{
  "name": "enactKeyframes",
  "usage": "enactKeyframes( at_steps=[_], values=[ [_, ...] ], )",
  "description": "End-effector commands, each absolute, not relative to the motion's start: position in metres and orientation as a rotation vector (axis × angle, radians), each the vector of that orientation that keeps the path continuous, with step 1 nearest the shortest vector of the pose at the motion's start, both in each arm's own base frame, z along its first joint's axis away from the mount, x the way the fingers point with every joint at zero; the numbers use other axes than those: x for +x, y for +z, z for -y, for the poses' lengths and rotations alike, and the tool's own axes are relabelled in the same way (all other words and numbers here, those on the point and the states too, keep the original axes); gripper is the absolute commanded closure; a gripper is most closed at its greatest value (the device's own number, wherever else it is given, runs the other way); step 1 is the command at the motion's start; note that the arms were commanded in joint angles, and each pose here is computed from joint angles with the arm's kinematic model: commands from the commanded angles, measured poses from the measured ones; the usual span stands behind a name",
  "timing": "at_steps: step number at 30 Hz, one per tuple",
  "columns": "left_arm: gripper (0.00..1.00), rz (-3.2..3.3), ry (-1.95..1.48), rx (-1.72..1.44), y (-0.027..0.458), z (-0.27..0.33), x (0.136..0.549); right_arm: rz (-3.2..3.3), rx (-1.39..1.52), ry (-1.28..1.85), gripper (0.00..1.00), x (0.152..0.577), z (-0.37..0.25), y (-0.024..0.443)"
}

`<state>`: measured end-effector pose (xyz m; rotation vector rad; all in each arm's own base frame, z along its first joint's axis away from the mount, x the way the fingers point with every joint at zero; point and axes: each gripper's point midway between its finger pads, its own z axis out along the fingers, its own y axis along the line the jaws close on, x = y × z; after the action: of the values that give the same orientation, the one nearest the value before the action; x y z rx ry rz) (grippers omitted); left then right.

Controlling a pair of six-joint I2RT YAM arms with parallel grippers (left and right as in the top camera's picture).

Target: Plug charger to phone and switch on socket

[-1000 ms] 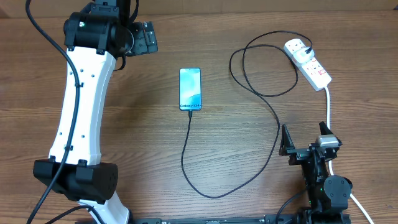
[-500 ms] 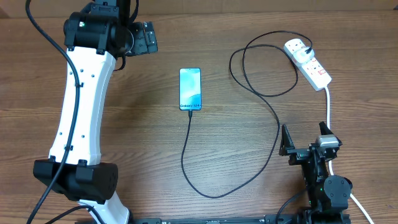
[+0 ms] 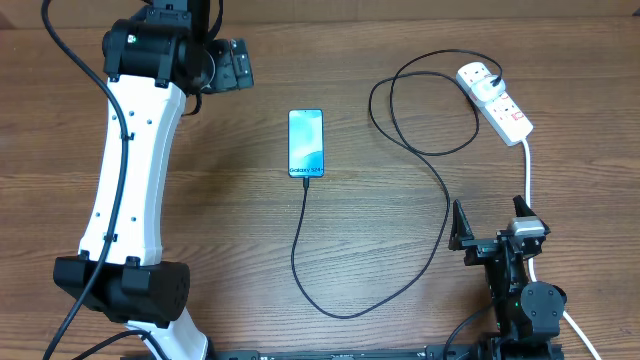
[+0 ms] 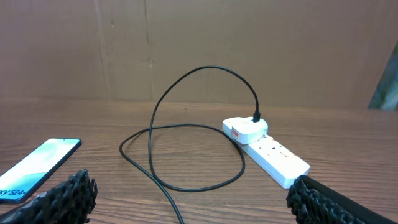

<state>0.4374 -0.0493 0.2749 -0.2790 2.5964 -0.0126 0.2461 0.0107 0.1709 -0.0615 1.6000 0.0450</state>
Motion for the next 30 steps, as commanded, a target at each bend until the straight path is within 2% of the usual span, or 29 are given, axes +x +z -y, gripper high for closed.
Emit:
enactKeyframes(
  at_steps=[1, 13, 25, 30],
  values=[
    [0.0, -2.586, 0.006, -0.335, 0.28, 0.043, 0.431, -1.593, -0.05, 0.043, 0.0, 0.246, -0.01, 0.17],
    [0.0, -2.53, 0.018, -0.364, 0.302, 0.028, 0.375, -1.593, -0.05, 0.043, 0.0, 0.246, -0.01, 0.17],
    [0.0, -2.412, -0.019, -0.43, 0.259, 0.001, 0.297, -1.593, -0.05, 0.043, 0.0, 0.246, -0.01, 0.17],
    [0.0, -2.295, -0.088, -0.423, 0.249, 0.0, 0.282, -1.593, -0.05, 0.043, 0.0, 0.246, -0.01, 0.17]
  ],
)
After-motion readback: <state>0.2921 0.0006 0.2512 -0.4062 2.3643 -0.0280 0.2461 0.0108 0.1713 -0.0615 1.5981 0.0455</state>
